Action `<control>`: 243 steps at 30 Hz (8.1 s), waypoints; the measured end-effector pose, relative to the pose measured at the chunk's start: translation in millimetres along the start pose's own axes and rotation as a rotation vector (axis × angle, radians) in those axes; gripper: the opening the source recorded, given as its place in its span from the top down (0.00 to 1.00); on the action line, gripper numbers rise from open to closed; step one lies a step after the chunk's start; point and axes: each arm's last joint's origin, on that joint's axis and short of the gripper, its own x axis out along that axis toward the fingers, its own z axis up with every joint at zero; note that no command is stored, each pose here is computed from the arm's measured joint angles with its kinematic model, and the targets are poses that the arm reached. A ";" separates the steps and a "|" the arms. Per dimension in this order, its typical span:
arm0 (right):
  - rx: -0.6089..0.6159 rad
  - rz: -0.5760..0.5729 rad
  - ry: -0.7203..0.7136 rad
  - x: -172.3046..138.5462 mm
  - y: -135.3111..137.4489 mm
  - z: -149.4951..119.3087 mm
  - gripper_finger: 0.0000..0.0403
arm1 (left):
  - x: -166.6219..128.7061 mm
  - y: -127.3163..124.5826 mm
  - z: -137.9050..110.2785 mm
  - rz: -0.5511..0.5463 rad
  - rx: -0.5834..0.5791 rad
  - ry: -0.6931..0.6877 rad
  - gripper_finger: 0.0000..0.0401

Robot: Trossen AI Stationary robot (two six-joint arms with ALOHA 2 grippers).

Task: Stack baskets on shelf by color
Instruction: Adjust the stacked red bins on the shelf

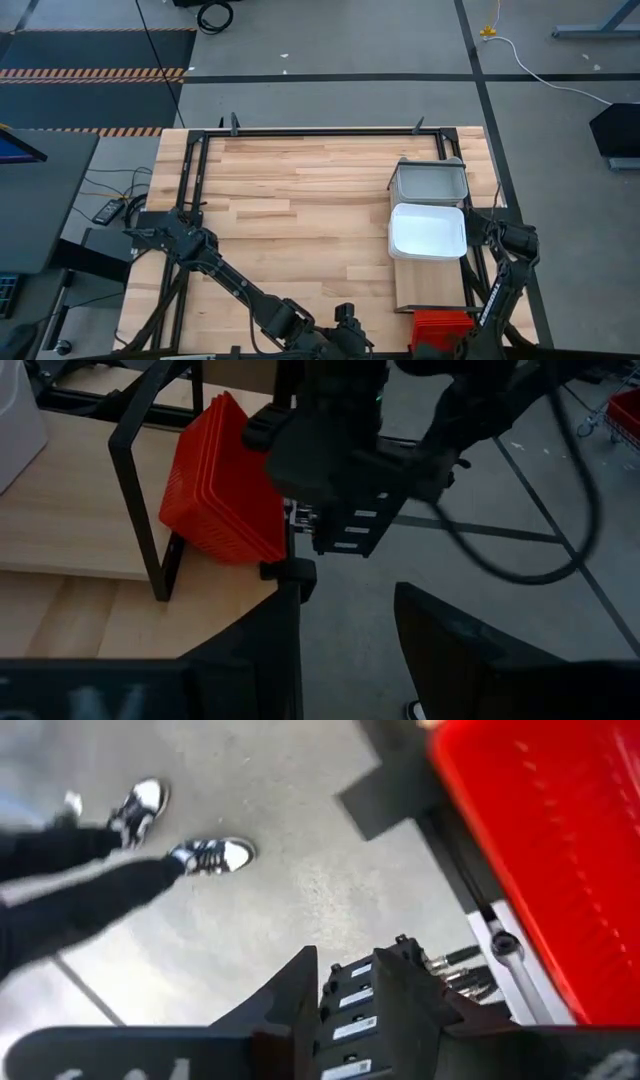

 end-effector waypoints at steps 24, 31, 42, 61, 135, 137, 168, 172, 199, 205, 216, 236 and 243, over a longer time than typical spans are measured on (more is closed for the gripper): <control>-0.816 -0.169 -0.067 -58.2 13.3 32.4 0.74 | -16.8 -25.0 -25.7 0.102 -0.054 0.033 0.57; -0.483 0.080 -0.137 -61.3 37.9 54.7 0.74 | -21.5 -27.5 -31.0 0.202 -0.267 -0.029 0.57; -0.028 0.176 -0.402 -52.0 40.9 72.1 0.73 | -20.6 -16.2 -29.1 0.345 -0.451 -0.151 0.57; 0.195 0.879 -1.030 -128.1 104.3 77.6 0.73 | -28.5 -24.7 -50.4 0.114 -0.131 0.303 0.57; 0.633 -0.129 -0.194 -54.6 62.2 37.5 0.74 | -152.8 20.9 32.4 0.505 0.122 0.135 0.57; 0.640 -0.116 -0.219 -43.1 65.8 44.2 0.74 | -152.9 20.8 32.3 0.505 0.122 0.135 0.57; 0.690 -0.360 -0.206 -13.7 50.6 59.3 0.74 | -151.9 22.5 33.3 0.507 0.093 0.131 0.57; 0.691 -0.387 -0.202 -9.1 47.5 58.9 0.74 | -151.8 22.7 33.4 0.507 0.110 0.135 0.57; 0.749 -0.487 -0.268 11.7 30.9 76.8 0.74 | -151.4 21.1 31.7 0.450 0.176 0.201 0.57; 0.750 -0.515 -0.312 19.1 24.2 83.1 0.74 | -151.3 21.0 31.6 0.448 0.175 0.204 0.57; 0.768 -0.593 -0.336 32.8 10.4 92.1 0.74 | -151.2 20.4 30.9 0.423 0.174 0.226 0.57; 0.712 -0.565 -0.274 26.0 18.8 79.5 0.96 | -150.9 20.1 31.4 0.416 0.221 0.230 0.57; 0.667 -0.383 -0.251 1.5 44.1 73.4 0.97 | -150.9 20.4 31.9 0.429 0.227 0.219 0.57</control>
